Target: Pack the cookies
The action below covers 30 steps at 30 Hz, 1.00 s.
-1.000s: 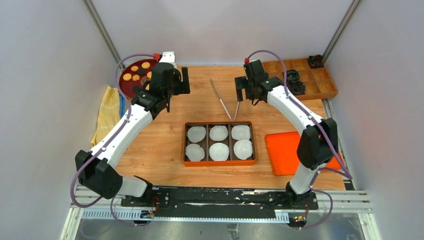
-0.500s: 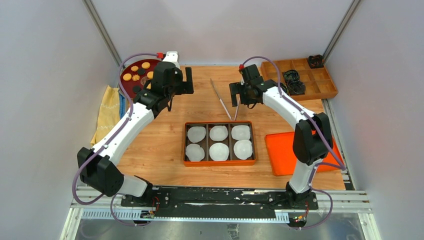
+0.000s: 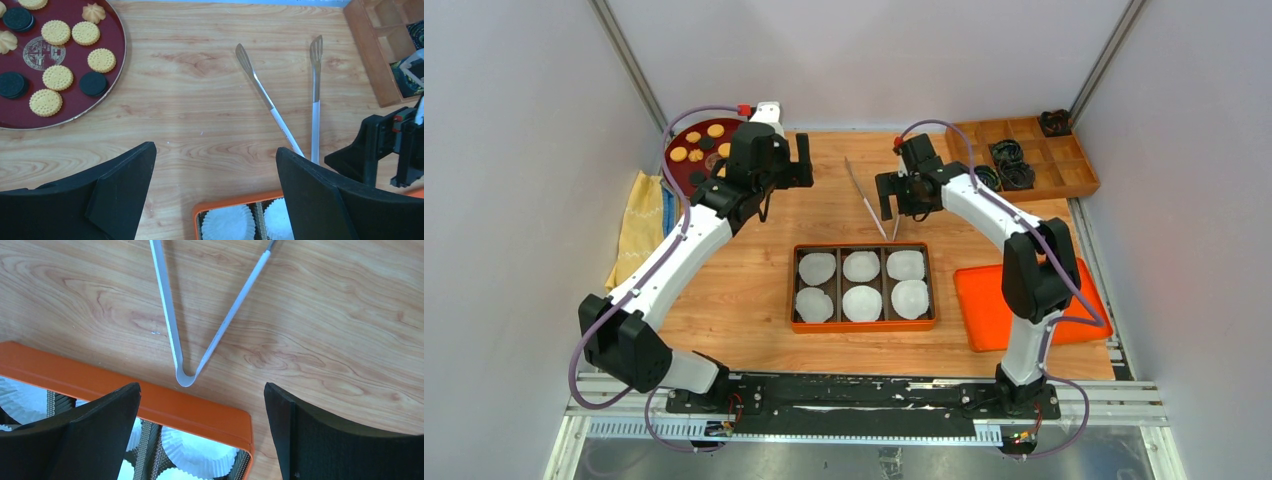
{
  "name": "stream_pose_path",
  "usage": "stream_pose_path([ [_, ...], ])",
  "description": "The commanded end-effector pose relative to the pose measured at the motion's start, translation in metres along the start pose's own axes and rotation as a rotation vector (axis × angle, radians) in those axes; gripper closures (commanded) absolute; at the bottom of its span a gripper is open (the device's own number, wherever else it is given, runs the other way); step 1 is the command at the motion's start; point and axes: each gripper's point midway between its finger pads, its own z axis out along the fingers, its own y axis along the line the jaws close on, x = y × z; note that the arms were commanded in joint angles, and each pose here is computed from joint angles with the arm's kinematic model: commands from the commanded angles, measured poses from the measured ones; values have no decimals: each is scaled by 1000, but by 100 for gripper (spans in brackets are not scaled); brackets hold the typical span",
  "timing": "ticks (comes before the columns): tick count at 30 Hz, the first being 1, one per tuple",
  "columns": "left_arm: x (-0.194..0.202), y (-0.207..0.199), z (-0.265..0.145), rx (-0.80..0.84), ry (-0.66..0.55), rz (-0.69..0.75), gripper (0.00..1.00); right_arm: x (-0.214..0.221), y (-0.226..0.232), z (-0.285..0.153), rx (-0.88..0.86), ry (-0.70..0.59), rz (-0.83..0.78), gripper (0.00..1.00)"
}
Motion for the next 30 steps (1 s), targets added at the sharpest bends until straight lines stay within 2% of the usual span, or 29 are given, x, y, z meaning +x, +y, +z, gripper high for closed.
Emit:
stream_pose_path([
  [1,-7,-2,-5,13,-16,-12,3,1,17,11,-26,24,-12,0],
  [9,-3,-1,-7,15,-13,-12,3,-1,19,43,-20,57,-23,0],
  [30,-2,4,-13,1,-30,-9,2,-20,-7,115,177,75,11,0],
])
